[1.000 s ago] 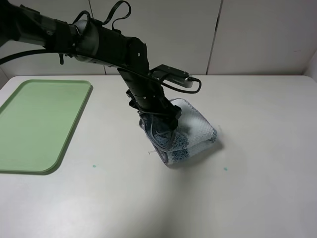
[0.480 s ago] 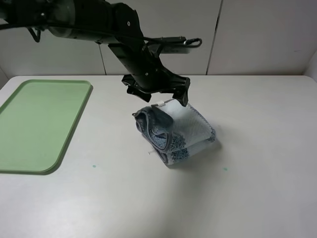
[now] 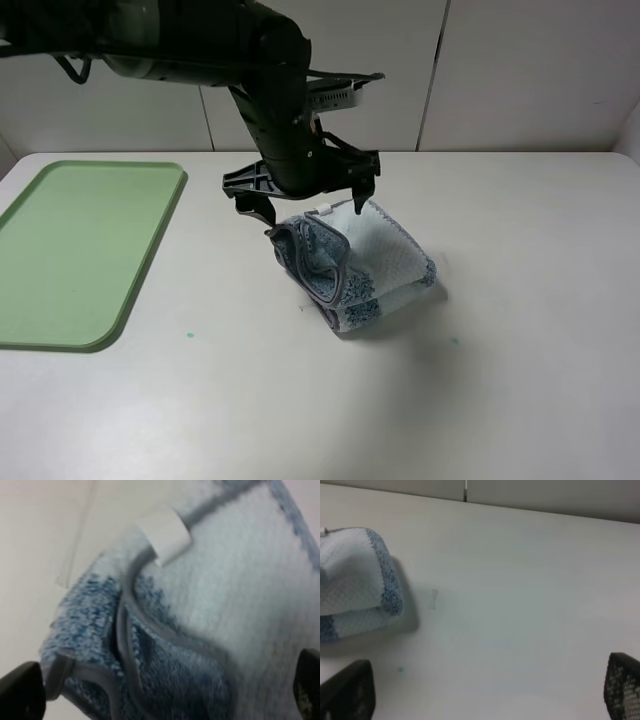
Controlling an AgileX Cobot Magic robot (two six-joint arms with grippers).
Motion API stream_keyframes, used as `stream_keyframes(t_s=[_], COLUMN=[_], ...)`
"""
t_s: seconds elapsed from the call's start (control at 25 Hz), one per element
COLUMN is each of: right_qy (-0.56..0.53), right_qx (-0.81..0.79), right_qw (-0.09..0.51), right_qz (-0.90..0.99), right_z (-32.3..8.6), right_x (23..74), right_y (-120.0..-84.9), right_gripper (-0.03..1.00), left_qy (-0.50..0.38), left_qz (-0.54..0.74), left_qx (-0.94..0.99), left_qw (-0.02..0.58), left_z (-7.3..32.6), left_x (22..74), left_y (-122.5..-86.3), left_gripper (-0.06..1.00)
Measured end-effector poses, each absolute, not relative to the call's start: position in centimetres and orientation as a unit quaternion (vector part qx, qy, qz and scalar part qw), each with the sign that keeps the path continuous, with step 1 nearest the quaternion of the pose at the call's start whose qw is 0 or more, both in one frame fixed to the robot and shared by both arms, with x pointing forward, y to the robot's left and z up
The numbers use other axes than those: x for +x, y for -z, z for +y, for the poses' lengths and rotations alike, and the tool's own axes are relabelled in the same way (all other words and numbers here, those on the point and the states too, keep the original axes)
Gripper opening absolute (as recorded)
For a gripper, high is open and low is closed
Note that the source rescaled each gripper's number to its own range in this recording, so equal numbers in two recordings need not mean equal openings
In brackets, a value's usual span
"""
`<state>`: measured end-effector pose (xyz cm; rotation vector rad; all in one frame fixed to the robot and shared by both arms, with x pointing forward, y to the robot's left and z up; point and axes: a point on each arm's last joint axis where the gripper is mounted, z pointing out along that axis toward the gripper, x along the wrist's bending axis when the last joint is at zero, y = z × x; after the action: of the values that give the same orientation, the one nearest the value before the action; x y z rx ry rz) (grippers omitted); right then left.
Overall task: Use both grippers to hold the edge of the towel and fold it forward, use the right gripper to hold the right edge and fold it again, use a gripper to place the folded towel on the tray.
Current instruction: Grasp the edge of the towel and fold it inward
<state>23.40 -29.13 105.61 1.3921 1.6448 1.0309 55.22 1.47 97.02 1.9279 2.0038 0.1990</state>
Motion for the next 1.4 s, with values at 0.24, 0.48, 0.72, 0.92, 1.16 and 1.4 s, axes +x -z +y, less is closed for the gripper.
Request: stream_keyframes(t_s=[0.24, 0.48, 0.72, 0.92, 1.16, 1.4], right_qy=[-0.401, -0.401, -0.402, -0.403, -0.403, -0.403], right_qx=[0.542, 0.542, 0.542, 0.542, 0.542, 0.542], right_qw=[0.368, 0.368, 0.368, 0.367, 0.367, 0.366], right_qz=[0.640, 0.640, 0.640, 0.640, 0.640, 0.640], right_z=[-29.1, -29.1, -29.1, -29.1, -29.1, -29.1], right_x=[23.4, 23.4, 23.4, 23.4, 23.4, 23.4], right_y=[-105.6, -105.6, -105.6, -105.6, -105.6, -105.6], right_gripper=[1.00, 1.00, 1.00, 1.00, 1.00, 1.00], left_qy=[-0.092, -0.076, -0.041, -0.020, -0.008, -0.001], left_qz=[0.770, 0.785, 0.793, 0.802, 0.809, 0.815], left_qx=[0.607, 0.591, 0.581, 0.570, 0.558, 0.551], left_qw=[0.172, 0.167, 0.177, 0.179, 0.183, 0.178], left_z=[1.1, 1.0, 0.4, -0.1, -0.6, -0.9], left_x=[54.6, 54.3, 54.1, 54.2, 54.4, 54.6], left_y=[-97.0, -95.8, -93.7, -92.0, -90.2, -88.4], left_gripper=[1.00, 1.00, 1.00, 1.00, 1.00, 1.00])
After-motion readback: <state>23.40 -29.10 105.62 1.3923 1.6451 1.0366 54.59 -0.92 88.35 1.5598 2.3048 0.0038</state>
